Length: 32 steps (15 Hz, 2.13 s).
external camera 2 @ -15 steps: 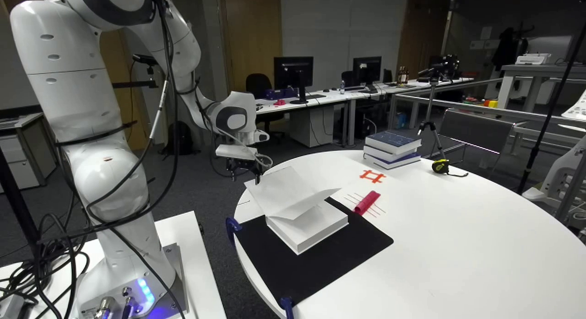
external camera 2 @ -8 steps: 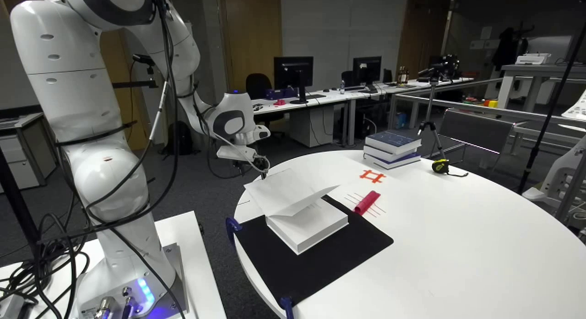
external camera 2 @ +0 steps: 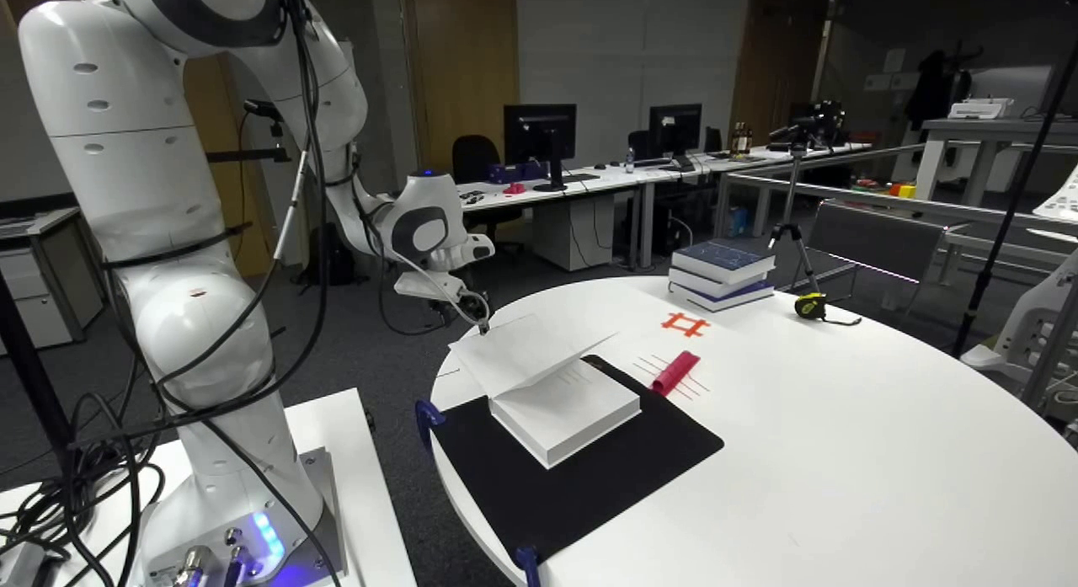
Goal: Open the white book
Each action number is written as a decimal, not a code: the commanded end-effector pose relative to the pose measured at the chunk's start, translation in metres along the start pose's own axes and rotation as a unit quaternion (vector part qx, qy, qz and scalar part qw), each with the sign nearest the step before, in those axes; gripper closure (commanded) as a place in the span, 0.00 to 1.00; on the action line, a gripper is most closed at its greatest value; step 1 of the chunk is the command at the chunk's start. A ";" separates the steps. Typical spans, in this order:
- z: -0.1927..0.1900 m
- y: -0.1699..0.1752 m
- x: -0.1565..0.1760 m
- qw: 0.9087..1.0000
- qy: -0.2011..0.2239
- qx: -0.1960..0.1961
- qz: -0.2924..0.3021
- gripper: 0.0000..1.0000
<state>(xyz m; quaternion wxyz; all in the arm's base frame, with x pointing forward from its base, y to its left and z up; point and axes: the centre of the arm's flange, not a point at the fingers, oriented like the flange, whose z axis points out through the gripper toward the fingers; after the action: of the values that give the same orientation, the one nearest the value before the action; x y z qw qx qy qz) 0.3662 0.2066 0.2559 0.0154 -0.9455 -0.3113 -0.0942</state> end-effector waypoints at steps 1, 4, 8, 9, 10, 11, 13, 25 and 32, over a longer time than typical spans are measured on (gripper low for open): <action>-0.025 -0.001 -0.020 0.998 0.009 -0.033 0.058 0.00; -0.057 0.024 -0.045 0.994 0.019 -0.054 0.098 0.00; -0.100 0.056 -0.056 0.987 0.039 -0.094 0.127 0.00; -0.111 0.064 -0.057 0.985 0.045 -0.102 0.134 0.00; -0.121 0.071 -0.058 0.983 0.048 -0.108 0.143 0.00; -0.129 0.076 -0.061 0.981 0.047 -0.113 0.153 0.00; -0.144 0.086 -0.068 0.977 0.048 -0.123 0.169 0.00; -0.207 0.130 -0.125 0.972 -0.011 -0.134 0.192 0.00; -0.223 0.138 -0.153 0.968 -0.012 -0.143 0.207 0.00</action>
<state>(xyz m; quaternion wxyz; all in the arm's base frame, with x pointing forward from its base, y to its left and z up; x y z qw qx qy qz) 0.3236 0.0045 0.4602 -0.0894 -0.9845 -0.0958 -0.1165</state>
